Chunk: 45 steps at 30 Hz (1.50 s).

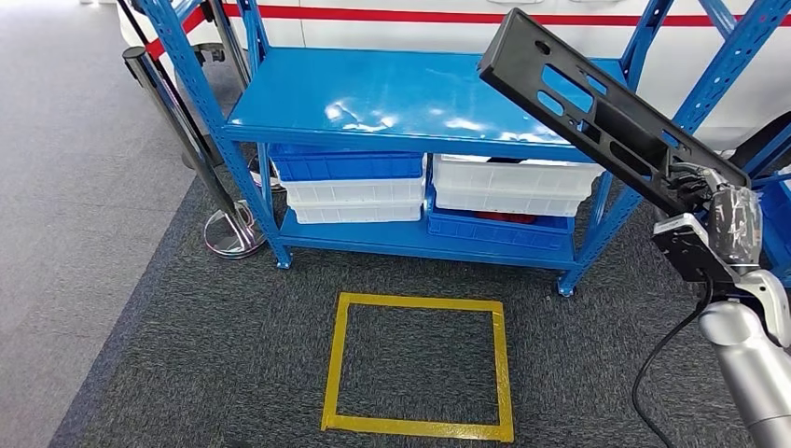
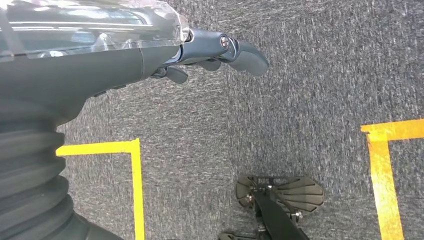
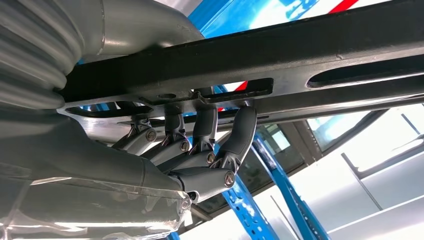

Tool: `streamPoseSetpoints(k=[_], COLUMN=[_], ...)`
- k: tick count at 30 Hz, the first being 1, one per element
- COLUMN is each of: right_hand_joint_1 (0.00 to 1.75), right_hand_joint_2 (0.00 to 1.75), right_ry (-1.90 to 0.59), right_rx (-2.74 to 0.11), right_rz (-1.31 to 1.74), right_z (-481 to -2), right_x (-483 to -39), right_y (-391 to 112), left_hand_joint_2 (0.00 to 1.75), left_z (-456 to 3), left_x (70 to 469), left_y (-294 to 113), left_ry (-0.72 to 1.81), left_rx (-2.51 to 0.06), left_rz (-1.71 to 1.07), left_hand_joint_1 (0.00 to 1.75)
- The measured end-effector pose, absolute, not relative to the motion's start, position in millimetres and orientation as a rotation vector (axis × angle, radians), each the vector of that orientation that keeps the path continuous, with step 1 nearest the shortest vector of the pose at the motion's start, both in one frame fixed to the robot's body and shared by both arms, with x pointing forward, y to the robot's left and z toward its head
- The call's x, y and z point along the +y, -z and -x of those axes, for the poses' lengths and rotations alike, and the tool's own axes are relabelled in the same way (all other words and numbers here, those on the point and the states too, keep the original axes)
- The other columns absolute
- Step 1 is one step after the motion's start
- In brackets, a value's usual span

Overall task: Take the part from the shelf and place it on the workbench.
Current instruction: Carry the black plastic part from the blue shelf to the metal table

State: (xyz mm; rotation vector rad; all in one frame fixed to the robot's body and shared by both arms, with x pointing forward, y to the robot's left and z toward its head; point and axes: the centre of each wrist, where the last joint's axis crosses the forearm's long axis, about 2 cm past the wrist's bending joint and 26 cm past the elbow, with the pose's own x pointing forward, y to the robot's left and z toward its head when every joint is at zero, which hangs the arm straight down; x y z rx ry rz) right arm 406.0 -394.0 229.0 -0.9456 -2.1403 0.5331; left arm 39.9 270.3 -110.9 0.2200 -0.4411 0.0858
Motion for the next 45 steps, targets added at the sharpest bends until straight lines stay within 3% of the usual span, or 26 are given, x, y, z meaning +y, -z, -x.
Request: streamPoseSetpoints(k=[45], right_hand_joint_1=[1.75], right_hand_joint_2=[1.75], right_ry=[-0.535], right_rx=[-2.066], right_rz=[0.973], right_z=[-403.8], right_x=[-363.4], right_y=[-193.3], left_hand_joint_2=[1.75], left_z=[-41.9], left_x=[262.0], left_y=[110.4], left_ry=[-0.072], left_rx=[-0.402], left_rz=[-0.175], left_hand_joint_1=[0.00])
